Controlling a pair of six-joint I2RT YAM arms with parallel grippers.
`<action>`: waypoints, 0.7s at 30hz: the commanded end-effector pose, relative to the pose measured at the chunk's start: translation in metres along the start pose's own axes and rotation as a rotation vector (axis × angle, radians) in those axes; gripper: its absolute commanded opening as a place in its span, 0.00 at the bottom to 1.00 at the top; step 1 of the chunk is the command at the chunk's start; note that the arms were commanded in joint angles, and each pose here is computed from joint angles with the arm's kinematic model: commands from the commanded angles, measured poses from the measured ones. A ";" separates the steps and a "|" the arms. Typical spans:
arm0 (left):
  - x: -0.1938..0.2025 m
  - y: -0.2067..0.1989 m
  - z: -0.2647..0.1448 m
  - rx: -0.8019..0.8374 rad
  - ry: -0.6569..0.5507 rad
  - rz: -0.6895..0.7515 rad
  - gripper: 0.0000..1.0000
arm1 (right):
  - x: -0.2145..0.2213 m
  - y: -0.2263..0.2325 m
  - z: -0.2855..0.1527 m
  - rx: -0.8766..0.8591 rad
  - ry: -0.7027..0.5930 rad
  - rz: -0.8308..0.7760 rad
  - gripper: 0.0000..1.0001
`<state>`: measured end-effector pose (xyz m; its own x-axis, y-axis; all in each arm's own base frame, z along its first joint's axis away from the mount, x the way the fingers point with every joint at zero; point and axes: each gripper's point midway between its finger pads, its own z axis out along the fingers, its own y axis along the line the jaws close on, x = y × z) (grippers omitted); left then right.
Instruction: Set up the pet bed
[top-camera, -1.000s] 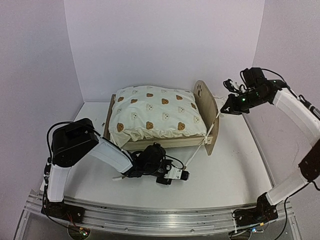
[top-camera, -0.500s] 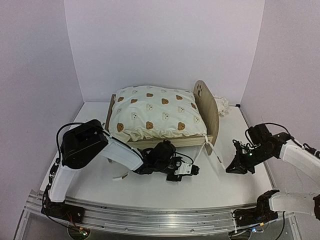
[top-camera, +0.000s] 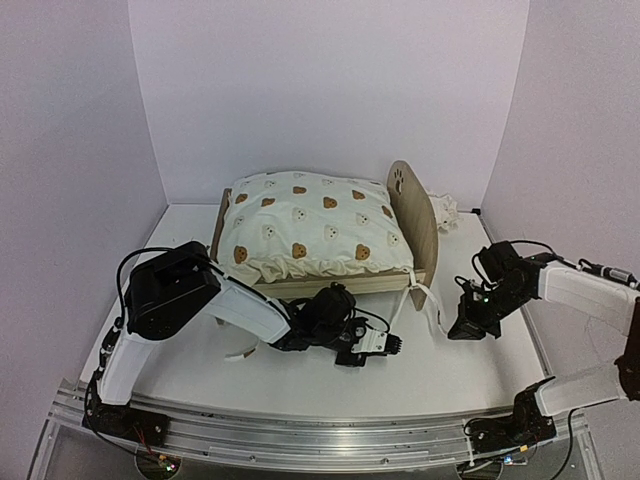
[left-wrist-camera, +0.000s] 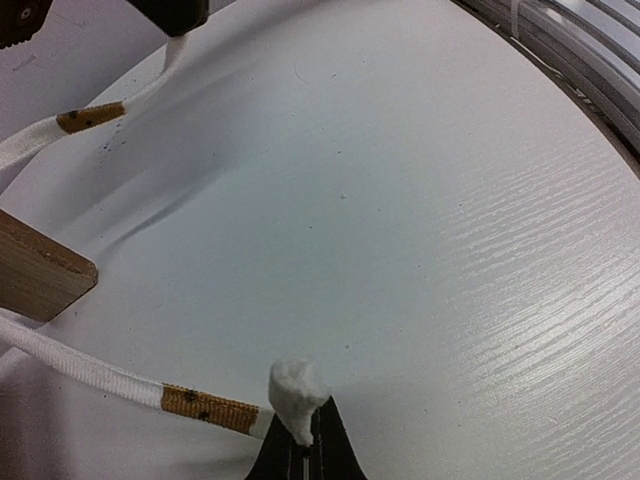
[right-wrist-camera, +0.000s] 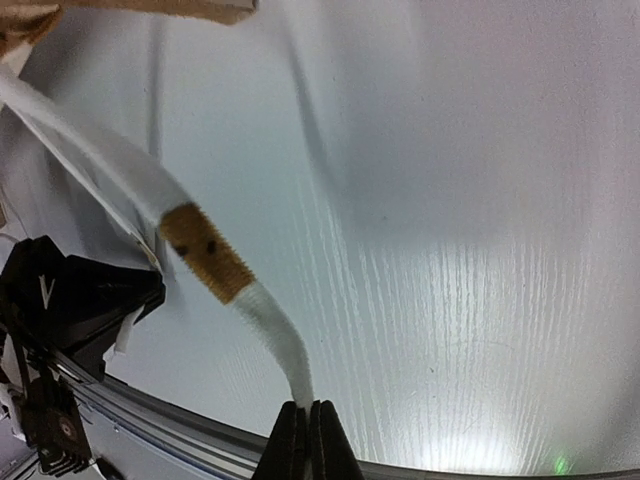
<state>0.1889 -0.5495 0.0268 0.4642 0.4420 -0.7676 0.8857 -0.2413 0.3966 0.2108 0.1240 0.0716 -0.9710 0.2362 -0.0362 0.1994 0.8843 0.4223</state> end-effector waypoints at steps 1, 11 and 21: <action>0.007 -0.007 0.001 0.004 0.009 0.052 0.00 | -0.041 0.004 -0.002 0.025 -0.101 -0.022 0.00; 0.007 -0.003 -0.005 -0.028 0.020 0.086 0.24 | -0.055 -0.020 0.009 0.028 -0.042 0.046 0.12; -0.038 -0.020 -0.059 0.118 0.021 0.056 0.64 | -0.042 -0.043 -0.029 0.169 -0.151 0.007 0.57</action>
<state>0.1782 -0.5301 0.0343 0.5106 0.4570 -0.7283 0.8595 -0.2947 0.4176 0.2470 0.0835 0.0593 -0.9501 0.3002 -0.0851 0.2553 0.9046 0.3413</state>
